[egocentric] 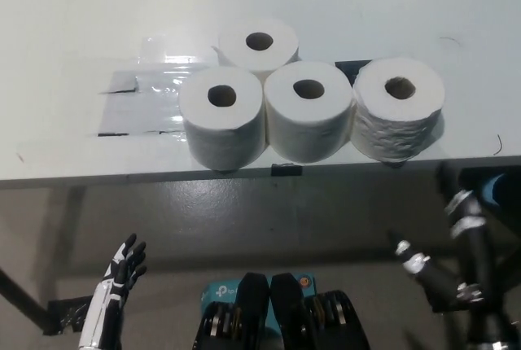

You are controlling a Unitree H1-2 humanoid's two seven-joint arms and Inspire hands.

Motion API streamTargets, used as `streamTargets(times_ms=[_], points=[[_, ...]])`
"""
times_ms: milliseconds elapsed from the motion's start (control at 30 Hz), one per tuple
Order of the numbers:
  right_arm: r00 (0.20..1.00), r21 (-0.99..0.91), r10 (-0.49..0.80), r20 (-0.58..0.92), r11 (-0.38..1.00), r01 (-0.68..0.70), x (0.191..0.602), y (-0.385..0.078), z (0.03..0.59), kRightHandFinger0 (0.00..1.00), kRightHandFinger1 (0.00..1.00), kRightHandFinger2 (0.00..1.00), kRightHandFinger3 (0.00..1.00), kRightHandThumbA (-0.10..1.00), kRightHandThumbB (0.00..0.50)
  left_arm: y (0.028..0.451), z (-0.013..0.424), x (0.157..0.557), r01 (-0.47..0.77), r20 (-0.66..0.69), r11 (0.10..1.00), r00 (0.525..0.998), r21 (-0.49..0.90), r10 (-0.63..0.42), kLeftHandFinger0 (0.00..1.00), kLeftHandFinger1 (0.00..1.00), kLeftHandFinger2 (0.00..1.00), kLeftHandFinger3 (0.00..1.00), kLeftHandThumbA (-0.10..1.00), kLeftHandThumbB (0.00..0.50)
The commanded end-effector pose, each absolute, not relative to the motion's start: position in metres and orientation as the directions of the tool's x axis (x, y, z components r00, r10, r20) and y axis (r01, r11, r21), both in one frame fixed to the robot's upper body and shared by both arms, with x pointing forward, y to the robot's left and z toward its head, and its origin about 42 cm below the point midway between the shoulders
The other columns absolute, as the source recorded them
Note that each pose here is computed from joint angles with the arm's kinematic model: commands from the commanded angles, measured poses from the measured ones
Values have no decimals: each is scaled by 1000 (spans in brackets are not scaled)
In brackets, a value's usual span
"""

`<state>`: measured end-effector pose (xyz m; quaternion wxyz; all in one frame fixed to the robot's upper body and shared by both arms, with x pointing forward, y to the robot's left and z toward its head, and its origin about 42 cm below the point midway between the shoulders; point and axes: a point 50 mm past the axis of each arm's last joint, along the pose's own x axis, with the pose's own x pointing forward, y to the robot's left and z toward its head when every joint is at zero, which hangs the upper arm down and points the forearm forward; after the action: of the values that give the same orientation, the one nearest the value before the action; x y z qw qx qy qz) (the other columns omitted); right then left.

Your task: A few rolls of toilet paper are kept infront of the robot and the robot uses its right hand to lift one of the rolls and and places it on top of the other rolls to stack it.

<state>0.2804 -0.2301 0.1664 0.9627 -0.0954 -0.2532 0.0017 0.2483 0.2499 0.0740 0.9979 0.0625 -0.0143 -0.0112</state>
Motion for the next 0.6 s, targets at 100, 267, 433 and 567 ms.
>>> streamTargets(times_ms=[100, 267, 433, 567], points=[[793, -459, 240, 560, 887, 56, 300, -295, 313, 1000, 1000, 1000, 1000, 1000, 428, 250, 99, 257, 54, 139, 989, 988, 139, -74, 1000, 1000, 1000, 1000, 1000, 127], [857, -631, 330, 397, 776, -7, 355, -322, 380, 1000, 1000, 1000, 1000, 1000, 361, 252, 103, 260, 58, 139, 987, 987, 148, -79, 1000, 1000, 1000, 1000, 1000, 115], [905, -717, 371, 208, 687, -117, 413, -322, 419, 1000, 1000, 1000, 1000, 1000, 402, 249, 101, 258, 77, 127, 986, 987, 149, -97, 1000, 1000, 1000, 1000, 1000, 123], [932, -758, 361, 21, 613, -220, 458, -317, 442, 1000, 1000, 1000, 1000, 1000, 363, 248, 99, 258, 80, 120, 985, 988, 151, -99, 1000, 1000, 1000, 1000, 1000, 126]])
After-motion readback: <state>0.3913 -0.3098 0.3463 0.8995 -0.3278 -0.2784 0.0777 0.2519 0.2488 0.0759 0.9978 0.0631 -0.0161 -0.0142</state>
